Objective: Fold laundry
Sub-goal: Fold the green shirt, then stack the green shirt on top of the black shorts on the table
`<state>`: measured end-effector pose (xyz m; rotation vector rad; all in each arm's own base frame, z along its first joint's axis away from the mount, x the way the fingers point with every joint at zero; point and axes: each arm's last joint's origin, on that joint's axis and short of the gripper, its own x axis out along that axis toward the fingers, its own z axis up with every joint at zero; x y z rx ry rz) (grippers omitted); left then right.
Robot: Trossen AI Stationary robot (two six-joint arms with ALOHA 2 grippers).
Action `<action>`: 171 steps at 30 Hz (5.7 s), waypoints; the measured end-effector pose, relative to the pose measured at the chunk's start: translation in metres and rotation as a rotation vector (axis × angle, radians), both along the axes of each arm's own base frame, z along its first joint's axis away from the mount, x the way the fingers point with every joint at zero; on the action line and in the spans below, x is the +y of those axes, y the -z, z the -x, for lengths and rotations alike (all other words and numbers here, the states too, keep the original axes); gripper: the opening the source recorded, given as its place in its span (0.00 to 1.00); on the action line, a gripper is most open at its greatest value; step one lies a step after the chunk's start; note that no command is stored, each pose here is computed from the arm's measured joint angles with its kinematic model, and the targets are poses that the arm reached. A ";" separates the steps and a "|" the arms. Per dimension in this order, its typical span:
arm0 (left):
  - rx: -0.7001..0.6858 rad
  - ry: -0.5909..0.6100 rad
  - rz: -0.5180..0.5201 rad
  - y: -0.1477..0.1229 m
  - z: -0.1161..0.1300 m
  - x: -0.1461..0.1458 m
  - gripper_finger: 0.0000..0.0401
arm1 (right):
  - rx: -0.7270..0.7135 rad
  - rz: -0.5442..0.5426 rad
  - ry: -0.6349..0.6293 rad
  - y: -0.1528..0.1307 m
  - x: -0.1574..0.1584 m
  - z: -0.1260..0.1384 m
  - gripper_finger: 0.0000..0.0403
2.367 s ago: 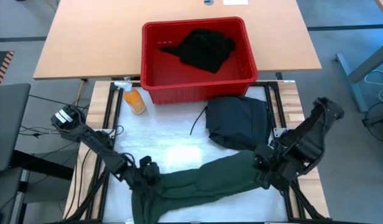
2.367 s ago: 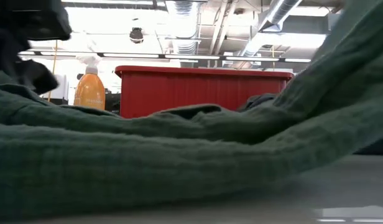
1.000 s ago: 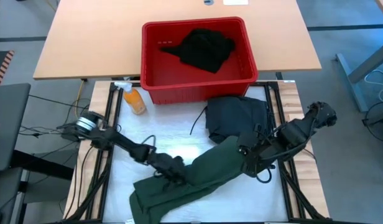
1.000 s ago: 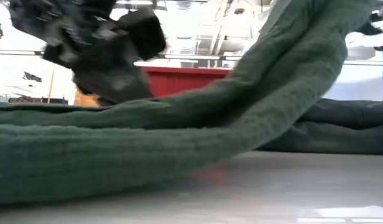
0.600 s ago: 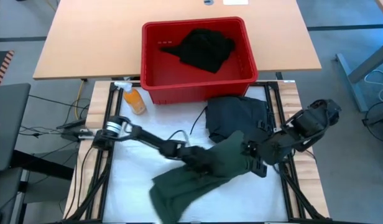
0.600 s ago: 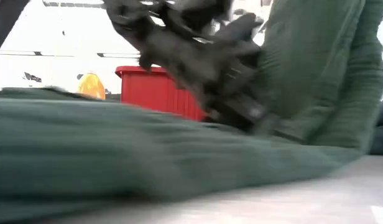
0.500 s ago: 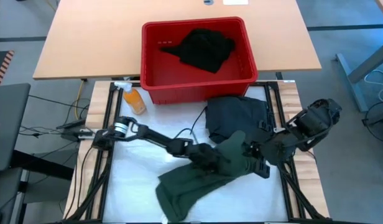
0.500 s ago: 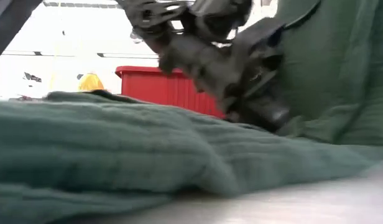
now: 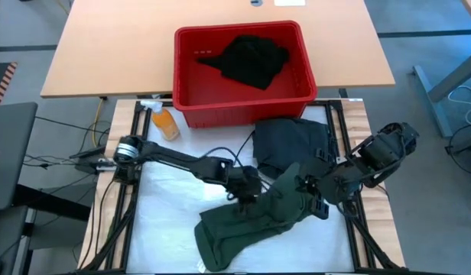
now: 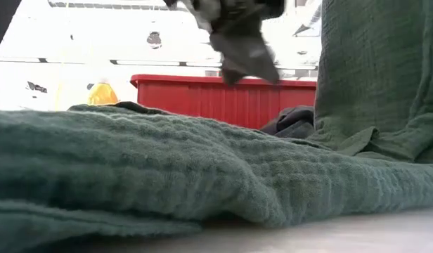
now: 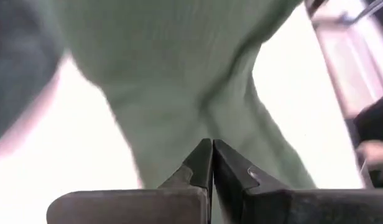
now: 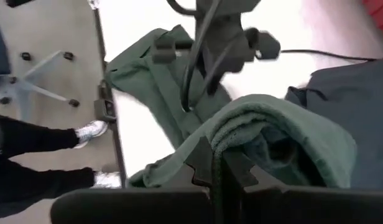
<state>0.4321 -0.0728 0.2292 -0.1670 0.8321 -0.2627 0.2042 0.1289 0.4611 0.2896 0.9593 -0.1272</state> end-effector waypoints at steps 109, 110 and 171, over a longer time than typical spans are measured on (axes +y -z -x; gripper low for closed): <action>-0.086 -0.374 0.167 0.044 0.169 -0.053 0.57 | -0.081 -0.325 0.532 0.283 -0.003 -0.029 0.61; -0.070 -0.376 0.164 0.045 0.170 -0.052 0.57 | -0.070 -0.316 0.534 0.284 -0.004 -0.028 0.61; -0.210 -0.242 0.330 -0.006 0.191 -0.055 0.57 | -0.091 0.064 -0.197 0.154 -0.002 -0.115 0.08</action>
